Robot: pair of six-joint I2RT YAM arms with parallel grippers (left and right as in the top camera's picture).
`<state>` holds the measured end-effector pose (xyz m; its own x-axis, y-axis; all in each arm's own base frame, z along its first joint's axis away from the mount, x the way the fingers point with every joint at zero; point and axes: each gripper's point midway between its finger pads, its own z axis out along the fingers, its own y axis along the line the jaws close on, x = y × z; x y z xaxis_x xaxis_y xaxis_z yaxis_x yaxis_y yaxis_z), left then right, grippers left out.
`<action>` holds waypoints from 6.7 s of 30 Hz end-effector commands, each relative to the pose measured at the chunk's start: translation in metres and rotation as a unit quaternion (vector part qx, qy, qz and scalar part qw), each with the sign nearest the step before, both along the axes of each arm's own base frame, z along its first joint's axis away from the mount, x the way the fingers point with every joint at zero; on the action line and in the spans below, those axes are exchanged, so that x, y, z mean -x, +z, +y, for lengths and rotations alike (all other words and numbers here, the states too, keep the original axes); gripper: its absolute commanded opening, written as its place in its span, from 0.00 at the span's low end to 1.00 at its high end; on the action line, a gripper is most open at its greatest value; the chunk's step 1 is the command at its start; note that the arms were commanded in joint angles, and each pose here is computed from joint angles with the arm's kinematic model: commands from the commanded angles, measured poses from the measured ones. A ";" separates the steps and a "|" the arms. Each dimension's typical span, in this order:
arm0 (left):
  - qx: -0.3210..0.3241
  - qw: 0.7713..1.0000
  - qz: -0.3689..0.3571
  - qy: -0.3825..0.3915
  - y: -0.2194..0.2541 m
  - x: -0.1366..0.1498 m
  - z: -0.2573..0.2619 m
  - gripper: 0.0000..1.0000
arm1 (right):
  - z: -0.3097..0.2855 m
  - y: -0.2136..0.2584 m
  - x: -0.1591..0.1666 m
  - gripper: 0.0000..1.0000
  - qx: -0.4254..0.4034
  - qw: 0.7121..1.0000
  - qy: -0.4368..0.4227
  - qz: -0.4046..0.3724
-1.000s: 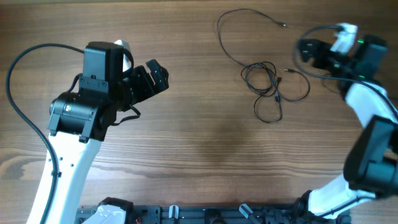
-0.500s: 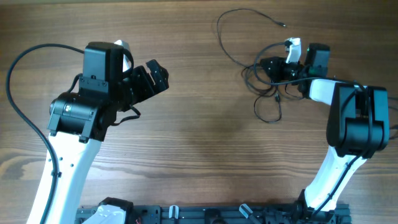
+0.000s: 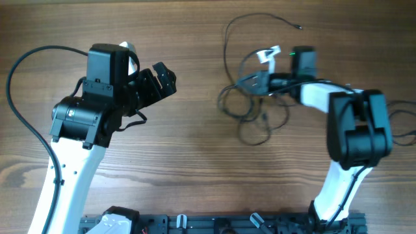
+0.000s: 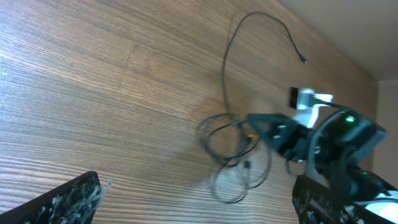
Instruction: Untangle cables
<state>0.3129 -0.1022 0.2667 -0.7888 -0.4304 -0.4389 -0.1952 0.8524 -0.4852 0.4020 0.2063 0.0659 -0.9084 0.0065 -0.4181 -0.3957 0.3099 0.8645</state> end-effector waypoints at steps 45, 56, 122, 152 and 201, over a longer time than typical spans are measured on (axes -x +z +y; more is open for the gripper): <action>0.095 0.928 0.272 0.237 -0.142 0.027 -0.022 0.81 | 0.054 0.141 0.043 0.05 0.129 0.978 -0.060 -0.152; 0.084 0.924 0.297 0.226 -0.190 0.005 -0.050 0.69 | 0.054 0.137 0.049 0.05 0.130 0.980 -0.051 -0.138; -0.026 0.846 0.384 0.370 -0.244 0.028 0.147 0.04 | -0.186 0.109 0.013 1.00 0.352 0.865 -0.356 -0.033; -0.056 0.848 0.379 0.367 -0.244 0.030 0.149 0.04 | -0.166 -0.080 0.100 0.55 0.268 0.625 -0.471 0.562; 0.076 0.967 0.245 0.002 -0.225 -0.032 0.059 0.04 | -0.282 0.242 -0.065 0.05 0.253 0.830 -0.452 -0.206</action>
<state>0.3380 0.0098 0.0382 -0.7463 -0.6577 0.1021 -0.6395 0.6659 -0.3843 0.4614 -0.0671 0.2968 -0.4607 0.3954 -0.7947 -0.0231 0.8897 0.4560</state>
